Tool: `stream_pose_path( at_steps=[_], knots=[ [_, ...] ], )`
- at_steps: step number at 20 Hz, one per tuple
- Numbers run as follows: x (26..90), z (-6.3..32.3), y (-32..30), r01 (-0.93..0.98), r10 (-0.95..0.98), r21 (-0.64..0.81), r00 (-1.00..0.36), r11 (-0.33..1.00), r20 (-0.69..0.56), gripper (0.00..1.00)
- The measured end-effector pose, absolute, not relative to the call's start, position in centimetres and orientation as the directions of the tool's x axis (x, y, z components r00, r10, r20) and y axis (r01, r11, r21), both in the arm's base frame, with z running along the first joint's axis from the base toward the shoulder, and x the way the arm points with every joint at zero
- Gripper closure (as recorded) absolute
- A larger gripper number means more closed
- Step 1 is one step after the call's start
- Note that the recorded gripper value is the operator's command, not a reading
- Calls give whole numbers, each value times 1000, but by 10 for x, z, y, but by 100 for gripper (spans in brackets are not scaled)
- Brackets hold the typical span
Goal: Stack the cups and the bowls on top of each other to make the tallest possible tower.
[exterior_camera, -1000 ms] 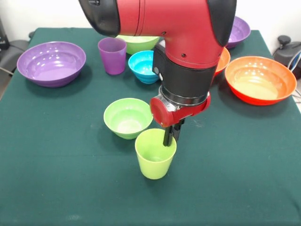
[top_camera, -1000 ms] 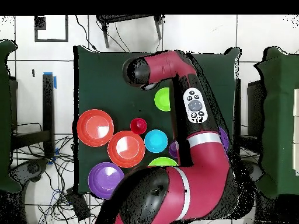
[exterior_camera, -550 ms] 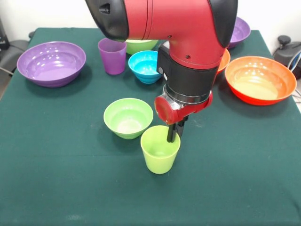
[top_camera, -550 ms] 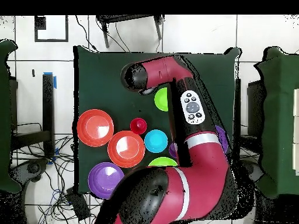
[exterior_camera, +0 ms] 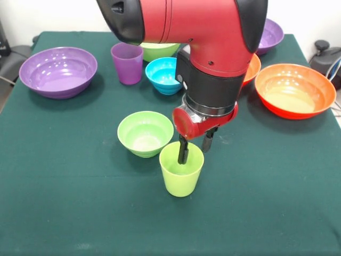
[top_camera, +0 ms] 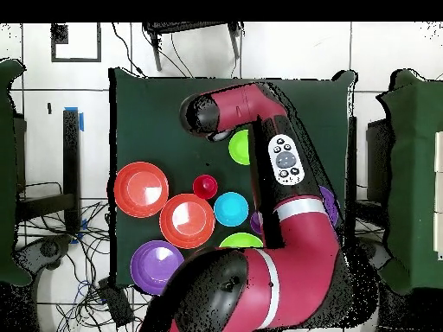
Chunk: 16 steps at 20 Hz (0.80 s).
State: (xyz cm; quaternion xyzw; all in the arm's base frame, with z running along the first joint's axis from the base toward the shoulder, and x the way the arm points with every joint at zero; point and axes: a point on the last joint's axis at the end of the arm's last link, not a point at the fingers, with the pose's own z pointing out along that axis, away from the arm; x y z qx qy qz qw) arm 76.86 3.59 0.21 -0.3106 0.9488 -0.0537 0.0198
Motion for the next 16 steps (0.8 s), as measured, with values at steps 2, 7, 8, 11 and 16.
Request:
stream_pose_path(
  at_steps=[2, 7, 8, 11, 16],
  knots=[
    [769, 4, 35, -586, -591, -118, -807, 801, -5, 0],
    [771, 8, 33, -585, -591, -125, -807, 801, -8, 0],
    [771, 8, 33, -585, -591, -125, -807, 801, -9, 0],
    [771, 8, 33, -585, -591, -125, -807, 801, -10, 0],
    [775, 15, 36, -574, -579, -113, -815, 811, -23, 0]
  ],
)
